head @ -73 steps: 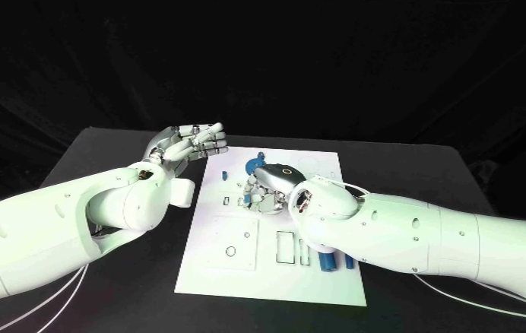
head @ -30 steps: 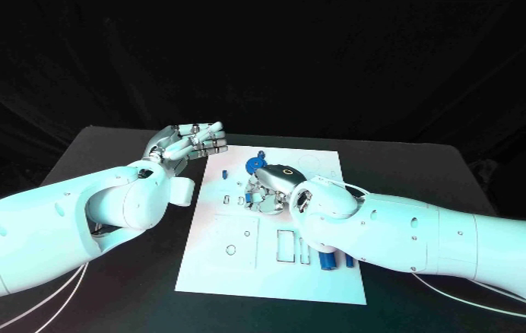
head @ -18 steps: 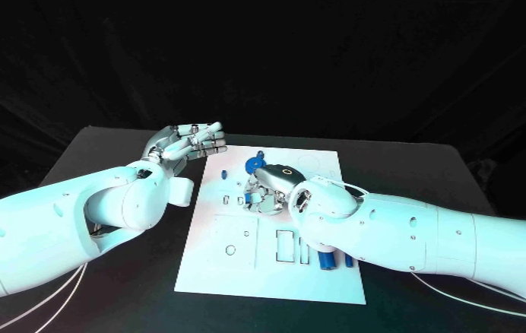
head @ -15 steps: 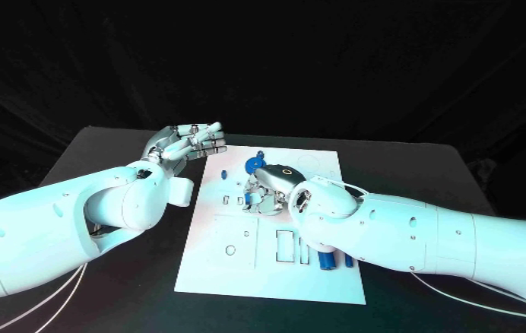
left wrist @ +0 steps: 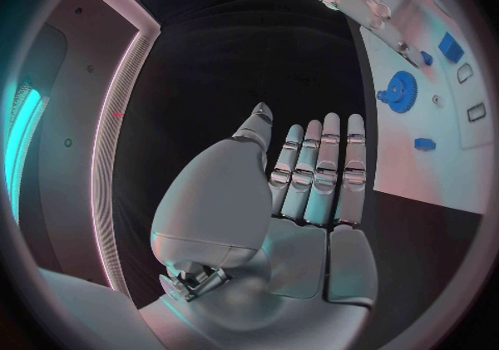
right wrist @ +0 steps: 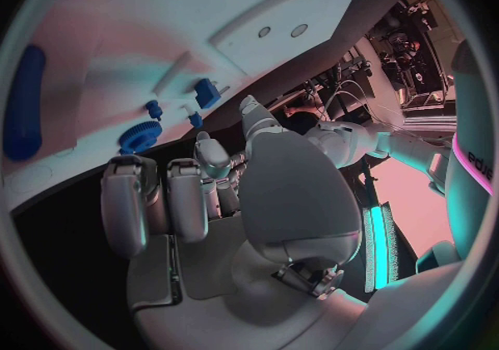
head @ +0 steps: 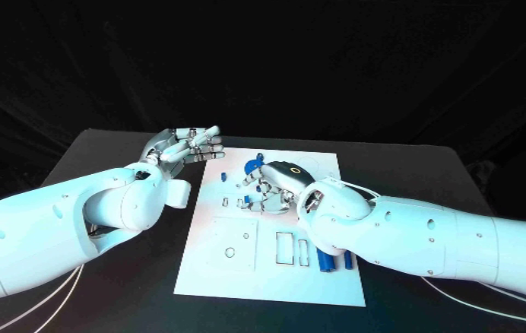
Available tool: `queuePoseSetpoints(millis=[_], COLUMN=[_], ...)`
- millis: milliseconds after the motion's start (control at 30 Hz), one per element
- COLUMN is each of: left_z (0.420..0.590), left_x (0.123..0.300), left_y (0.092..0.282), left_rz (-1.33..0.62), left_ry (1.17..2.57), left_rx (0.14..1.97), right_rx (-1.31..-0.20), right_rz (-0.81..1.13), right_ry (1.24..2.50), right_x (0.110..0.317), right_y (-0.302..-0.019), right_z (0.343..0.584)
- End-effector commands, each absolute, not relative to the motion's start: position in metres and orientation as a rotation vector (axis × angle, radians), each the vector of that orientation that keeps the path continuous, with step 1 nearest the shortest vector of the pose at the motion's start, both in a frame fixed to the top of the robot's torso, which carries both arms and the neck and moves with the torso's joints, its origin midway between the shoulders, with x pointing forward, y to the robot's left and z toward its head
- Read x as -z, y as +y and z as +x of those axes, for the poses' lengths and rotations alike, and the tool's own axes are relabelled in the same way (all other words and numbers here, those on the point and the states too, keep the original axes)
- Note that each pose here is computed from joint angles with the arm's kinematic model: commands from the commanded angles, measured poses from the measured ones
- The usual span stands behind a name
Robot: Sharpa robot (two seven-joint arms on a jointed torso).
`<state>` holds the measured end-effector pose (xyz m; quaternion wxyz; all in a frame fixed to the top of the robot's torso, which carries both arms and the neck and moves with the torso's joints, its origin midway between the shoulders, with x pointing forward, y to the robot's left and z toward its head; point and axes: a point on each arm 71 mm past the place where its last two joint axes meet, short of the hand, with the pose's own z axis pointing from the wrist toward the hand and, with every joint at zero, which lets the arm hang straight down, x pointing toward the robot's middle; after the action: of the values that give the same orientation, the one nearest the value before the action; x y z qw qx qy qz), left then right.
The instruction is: Assemble the parts on the task board
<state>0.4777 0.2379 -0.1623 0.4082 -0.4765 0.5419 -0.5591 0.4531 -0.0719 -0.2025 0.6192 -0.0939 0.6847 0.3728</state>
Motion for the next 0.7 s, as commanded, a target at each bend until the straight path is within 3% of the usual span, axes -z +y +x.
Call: queuePoseSetpoints(millis=[33, 267, 500, 700], left_z=[0.480, 0.489, 0.500, 0.511], left_x=[0.168, 0.169, 0.166, 0.159], left_y=[0.237, 0.239, 0.234, 0.223], left_rz=[-1.134, -0.946, -0.653, -0.391], left_ry=[1.502, 1.751, 2.009, 2.113], left_rx=[1.348, 1.206, 0.961, 0.668], right_rx=[-1.016, -1.081, -1.039, -0.992], right_rz=[-0.206, 0.006, 0.124, 0.174], right_ry=[1.481, 1.532, 1.573, 1.579], right_x=[0.185, 0.162, 0.147, 0.143], right_y=[-0.079, -0.133, -0.180, -0.203], right_z=[0.451, 0.461, 0.462, 0.463])
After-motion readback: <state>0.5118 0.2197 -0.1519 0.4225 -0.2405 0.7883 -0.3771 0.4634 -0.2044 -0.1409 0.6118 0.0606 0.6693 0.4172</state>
